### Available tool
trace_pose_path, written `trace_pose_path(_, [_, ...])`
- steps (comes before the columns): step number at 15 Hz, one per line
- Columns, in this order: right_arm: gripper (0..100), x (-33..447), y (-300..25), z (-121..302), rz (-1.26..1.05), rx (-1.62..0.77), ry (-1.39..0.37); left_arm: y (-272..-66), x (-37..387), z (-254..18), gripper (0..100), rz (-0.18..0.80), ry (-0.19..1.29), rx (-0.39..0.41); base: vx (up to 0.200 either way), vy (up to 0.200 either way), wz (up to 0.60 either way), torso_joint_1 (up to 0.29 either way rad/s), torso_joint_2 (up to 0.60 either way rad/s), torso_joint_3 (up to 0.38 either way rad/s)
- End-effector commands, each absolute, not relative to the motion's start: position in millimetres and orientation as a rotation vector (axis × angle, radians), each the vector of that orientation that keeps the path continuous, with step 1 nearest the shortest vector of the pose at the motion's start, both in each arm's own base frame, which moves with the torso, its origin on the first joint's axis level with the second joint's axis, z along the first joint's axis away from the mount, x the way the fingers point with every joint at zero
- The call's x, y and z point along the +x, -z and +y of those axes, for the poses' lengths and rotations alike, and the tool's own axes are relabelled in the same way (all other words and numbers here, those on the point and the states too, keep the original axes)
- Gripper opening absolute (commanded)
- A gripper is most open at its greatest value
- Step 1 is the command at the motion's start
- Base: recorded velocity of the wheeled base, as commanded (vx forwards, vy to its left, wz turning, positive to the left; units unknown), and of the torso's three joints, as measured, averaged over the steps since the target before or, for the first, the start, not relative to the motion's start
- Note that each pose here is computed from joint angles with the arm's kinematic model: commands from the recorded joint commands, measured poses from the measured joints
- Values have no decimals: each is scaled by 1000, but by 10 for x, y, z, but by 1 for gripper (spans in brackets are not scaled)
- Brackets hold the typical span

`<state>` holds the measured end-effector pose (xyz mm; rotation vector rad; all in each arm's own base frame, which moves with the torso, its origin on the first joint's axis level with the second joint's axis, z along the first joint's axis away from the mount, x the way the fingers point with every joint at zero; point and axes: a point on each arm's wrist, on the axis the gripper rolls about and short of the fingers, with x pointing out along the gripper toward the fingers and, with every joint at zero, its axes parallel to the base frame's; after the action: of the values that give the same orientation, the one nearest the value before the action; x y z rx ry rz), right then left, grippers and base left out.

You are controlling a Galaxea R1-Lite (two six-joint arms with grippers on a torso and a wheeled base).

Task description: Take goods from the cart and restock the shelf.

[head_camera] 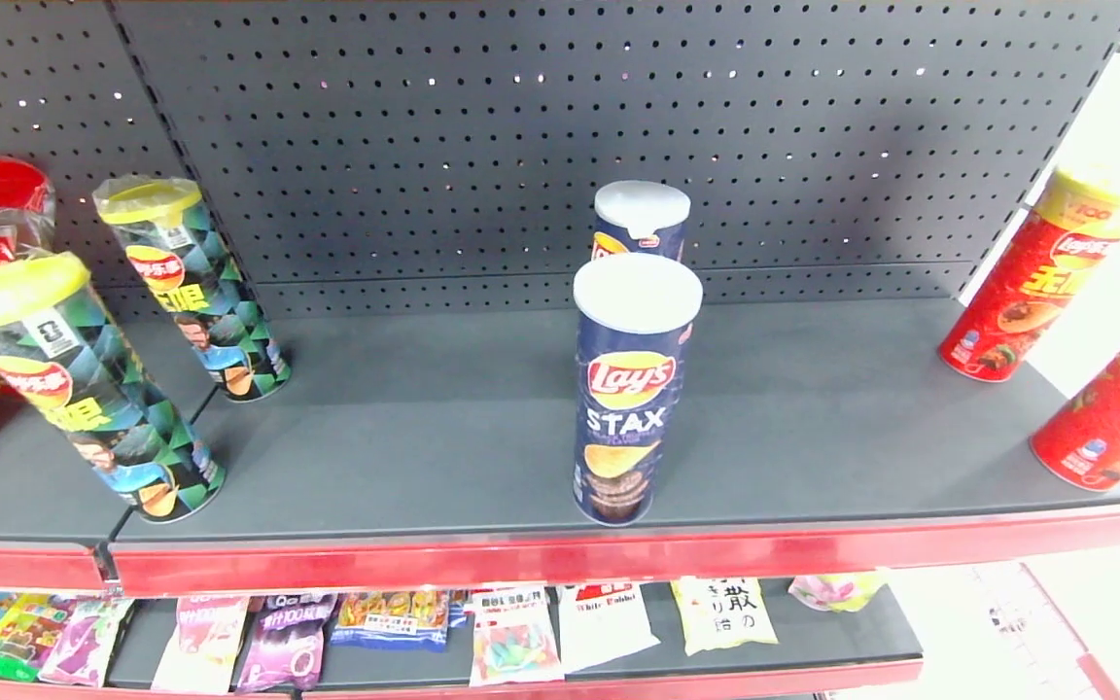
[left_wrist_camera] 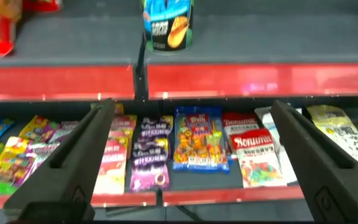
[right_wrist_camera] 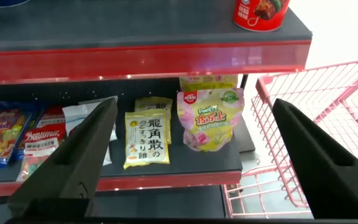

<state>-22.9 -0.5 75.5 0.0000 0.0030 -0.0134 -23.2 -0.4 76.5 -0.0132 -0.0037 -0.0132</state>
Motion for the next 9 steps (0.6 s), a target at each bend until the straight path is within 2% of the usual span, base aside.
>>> trace_pose_path(1, [100,-229,-754,-5,3,0,12,-766,-232,-4,100,-3,14,-14,0,0,0,0,0,0])
trace_pose_path(9, [100,-229,-754,-6,3,8,15,-764,-232,-4,100,-1,14,-14,0,0,0,0,0,0])
